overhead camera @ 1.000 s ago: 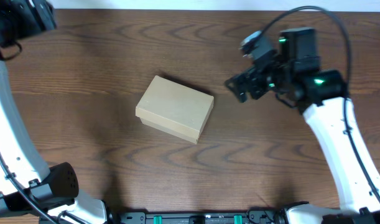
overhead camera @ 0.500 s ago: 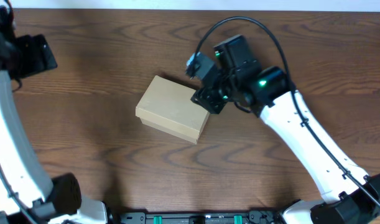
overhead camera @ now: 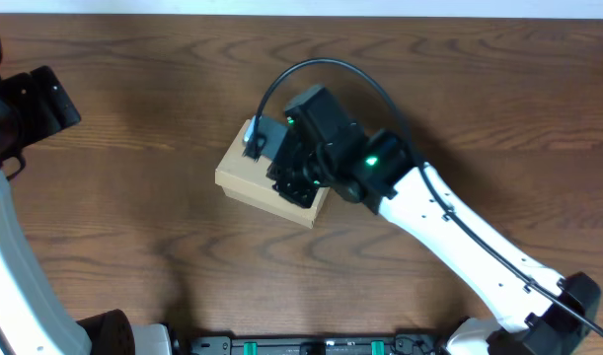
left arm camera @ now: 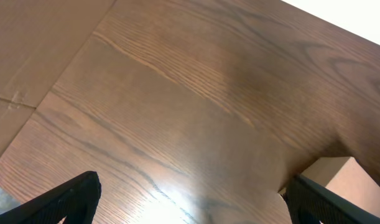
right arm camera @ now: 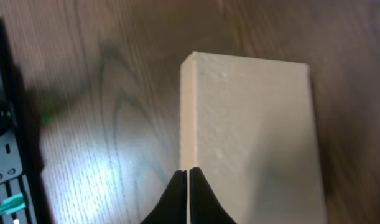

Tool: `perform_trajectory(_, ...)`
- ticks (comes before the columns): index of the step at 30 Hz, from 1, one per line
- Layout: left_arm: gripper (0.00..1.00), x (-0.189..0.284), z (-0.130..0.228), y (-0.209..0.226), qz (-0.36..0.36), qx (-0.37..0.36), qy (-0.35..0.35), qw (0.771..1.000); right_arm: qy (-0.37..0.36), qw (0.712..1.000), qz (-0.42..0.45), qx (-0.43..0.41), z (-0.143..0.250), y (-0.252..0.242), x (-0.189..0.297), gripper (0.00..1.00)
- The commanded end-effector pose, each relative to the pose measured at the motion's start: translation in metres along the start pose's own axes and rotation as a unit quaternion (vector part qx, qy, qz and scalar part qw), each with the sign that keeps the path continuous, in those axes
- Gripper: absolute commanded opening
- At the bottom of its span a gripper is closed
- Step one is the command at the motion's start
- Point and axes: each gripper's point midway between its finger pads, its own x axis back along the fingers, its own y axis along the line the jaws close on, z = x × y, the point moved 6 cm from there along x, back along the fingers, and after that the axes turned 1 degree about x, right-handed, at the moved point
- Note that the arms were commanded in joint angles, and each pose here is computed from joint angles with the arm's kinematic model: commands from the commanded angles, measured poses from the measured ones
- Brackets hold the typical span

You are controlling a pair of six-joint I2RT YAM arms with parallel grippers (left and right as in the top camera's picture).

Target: Pack container

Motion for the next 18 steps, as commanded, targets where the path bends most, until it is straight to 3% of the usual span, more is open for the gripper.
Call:
perform_trajectory(1,0.95,0.001,0.000,-0.004,-0.006,-0.004,-0.002,1.000,0.015,1.000,-0.011,0.005,-0.001,0.004,-0.017,0.01)
perform_trajectory(9,0.95,0.003,0.001,-0.012,-0.006,-0.021,-0.007,1.000,0.056,0.998,-0.028,-0.001,0.010,0.005,-0.049,0.01)
perform_trajectory(18,0.95,0.003,0.001,-0.015,-0.002,-0.025,-0.007,1.000,0.066,0.998,-0.024,-0.001,0.014,0.002,-0.054,0.01)
